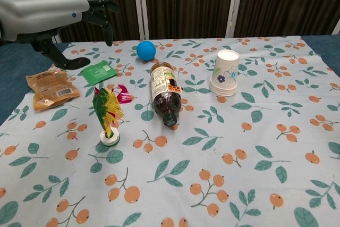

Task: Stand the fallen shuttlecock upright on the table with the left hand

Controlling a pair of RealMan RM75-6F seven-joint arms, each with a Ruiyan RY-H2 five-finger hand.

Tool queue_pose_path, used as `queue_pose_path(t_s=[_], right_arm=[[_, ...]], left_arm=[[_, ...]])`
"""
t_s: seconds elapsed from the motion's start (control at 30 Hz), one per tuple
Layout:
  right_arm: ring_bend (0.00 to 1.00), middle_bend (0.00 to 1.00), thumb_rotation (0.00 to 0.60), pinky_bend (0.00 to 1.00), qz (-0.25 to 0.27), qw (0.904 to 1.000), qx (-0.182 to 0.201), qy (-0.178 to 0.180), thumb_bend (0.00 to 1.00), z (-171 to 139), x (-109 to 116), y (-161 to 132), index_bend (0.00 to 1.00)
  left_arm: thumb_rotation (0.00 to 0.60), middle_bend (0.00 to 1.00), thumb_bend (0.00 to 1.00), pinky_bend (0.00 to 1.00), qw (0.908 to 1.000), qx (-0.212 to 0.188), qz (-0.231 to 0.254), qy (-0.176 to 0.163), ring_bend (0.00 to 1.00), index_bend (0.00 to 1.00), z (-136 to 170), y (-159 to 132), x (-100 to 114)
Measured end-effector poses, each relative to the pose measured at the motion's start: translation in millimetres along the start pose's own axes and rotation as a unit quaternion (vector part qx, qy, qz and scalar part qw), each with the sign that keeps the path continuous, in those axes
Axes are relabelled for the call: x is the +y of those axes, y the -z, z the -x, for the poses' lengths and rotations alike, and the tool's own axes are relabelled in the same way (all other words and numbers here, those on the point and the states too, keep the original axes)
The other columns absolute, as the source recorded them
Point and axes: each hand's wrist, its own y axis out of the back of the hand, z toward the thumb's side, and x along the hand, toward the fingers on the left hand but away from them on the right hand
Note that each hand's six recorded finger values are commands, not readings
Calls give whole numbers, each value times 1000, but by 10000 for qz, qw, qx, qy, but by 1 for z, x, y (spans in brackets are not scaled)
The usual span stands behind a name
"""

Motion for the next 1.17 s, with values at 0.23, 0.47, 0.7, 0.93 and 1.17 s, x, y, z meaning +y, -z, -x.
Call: queue_pose_path(t_s=[0.23,0.47,0.7,0.93,1.17], right_arm=[[0,0,600,0,-14,10000,5,1,52,0,0,0,78],[0,0,600,0,-37,10000,14,-8,51,-1,0,0,77],[0,0,600,0,-78,10000,33,2,40,-1,0,-1,52],[0,0,600,0,-148,9999,23,40,29,0,0,-1,0],[0,0,600,0,-218,9997,59,66,27,-1,-1,-3,0]], left_arm=[[600,0,380,0,9990,46,294,-346,0,203,4,-1,20],[600,0,279,0,9956,274,538,-720,0,159,28,12,37],[600,0,45,0,9902,977,330,-940,0,42,88,49,19],[600,0,35,0,9741,2047,468,-838,0,0,166,97,-25],[600,0,35,0,9663,2427,547,-664,0,0,221,119,-59]])
